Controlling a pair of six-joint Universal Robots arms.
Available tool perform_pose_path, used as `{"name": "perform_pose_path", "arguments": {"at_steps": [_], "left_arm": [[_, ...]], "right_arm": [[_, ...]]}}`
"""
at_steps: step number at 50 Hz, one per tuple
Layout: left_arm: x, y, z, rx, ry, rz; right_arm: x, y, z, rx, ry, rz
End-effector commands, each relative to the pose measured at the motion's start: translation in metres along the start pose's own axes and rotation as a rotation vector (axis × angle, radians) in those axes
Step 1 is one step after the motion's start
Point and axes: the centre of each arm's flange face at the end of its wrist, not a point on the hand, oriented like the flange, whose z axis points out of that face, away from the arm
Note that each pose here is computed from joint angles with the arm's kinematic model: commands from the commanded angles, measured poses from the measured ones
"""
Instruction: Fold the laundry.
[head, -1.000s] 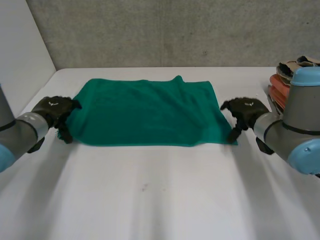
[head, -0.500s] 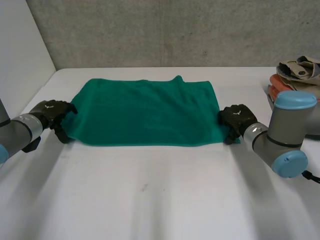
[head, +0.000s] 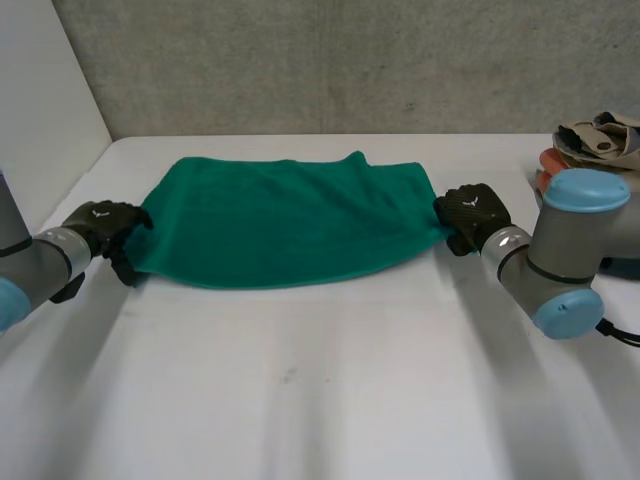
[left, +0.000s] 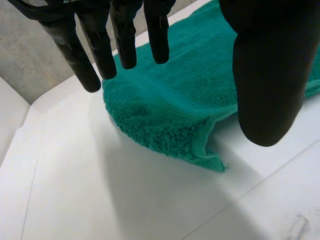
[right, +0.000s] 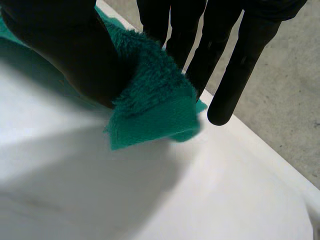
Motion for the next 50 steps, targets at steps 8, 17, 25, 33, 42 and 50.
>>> {"name": "perform_pose_path", "arguments": {"at_steps": [8, 17, 25, 33, 42, 50], "left_arm": [[0.013, 0.003, 0.017, -0.006, -0.005, 0.065], [0.011, 0.004, 0.027, -0.029, -0.109, 0.118], [0.015, -0.008, 0.013, 0.007, -0.126, 0.182], [0.033, -0.01, -0.048, -0.09, -0.03, 0.453], [0.056, 0.007, -0.131, -0.379, 0.273, 0.703], [0.052, -0.023, -0.079, -0.172, 0.124, 0.681]], "right_arm": [[-0.003, -0.021, -0.026, 0.005, -0.008, -0.034], [0.016, -0.025, -0.028, -0.001, 0.049, -0.013], [0.014, -0.023, -0.041, -0.069, 0.016, -0.014], [0.012, -0.02, -0.076, -0.269, -0.101, -0.159], [0.008, -0.009, -0.143, -0.618, -0.4, -0.346], [0.022, -0.01, -0.105, -0.52, -0.224, -0.227]]}}
